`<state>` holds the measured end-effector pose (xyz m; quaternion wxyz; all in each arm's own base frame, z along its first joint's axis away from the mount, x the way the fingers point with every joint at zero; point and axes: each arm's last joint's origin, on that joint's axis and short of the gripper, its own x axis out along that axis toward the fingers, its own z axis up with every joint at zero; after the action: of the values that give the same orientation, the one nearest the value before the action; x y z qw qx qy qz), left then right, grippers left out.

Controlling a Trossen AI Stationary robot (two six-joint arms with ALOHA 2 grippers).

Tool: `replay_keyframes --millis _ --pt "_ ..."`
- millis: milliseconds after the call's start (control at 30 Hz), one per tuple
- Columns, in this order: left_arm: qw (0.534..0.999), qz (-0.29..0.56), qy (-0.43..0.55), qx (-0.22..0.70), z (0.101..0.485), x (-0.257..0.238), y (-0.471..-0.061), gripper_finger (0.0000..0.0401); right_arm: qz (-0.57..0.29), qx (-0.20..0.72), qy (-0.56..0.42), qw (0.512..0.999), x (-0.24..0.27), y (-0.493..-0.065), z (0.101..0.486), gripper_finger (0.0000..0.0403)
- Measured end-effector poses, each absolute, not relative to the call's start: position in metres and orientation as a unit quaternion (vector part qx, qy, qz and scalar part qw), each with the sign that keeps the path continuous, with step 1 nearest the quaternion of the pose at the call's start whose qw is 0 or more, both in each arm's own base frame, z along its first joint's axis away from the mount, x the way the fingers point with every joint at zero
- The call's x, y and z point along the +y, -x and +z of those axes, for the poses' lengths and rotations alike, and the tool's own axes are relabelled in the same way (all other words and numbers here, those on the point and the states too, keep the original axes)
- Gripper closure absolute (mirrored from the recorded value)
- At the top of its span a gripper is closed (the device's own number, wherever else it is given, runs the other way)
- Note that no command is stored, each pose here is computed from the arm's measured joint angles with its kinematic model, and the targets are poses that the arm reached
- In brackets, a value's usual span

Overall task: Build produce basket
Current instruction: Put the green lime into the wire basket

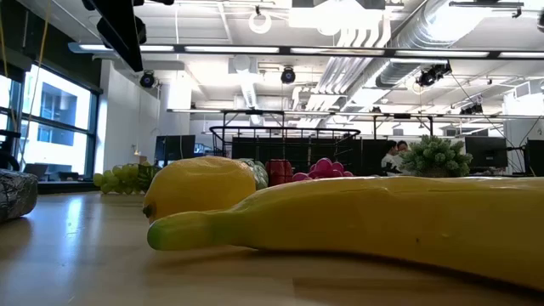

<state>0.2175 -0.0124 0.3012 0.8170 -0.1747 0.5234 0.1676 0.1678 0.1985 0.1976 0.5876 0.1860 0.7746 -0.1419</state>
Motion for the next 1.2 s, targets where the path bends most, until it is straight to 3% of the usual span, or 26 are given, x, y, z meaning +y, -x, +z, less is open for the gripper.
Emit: replay_keyframes --millis 567,667,933,1200 --pt "0.814 0.191 0.189 0.515 0.301 -0.012 -0.218 0.0148 -0.122 0.778 -0.201 0.583 0.199 -0.15 0.159 0.0126" --pt "0.814 0.191 0.189 0.514 0.301 -0.012 -0.218 0.0148 -0.122 0.779 -0.202 0.581 0.199 -0.15 0.159 0.0153" --pt "0.816 0.2 0.183 0.511 0.301 -0.011 -0.218 0.0148 -0.14 0.777 -0.216 0.575 0.199 -0.15 0.159 0.0275" --pt "0.825 0.187 0.166 0.507 0.302 -0.011 -0.219 0.0148 -0.143 0.767 -0.24 0.579 0.202 -0.158 0.169 0.0284"
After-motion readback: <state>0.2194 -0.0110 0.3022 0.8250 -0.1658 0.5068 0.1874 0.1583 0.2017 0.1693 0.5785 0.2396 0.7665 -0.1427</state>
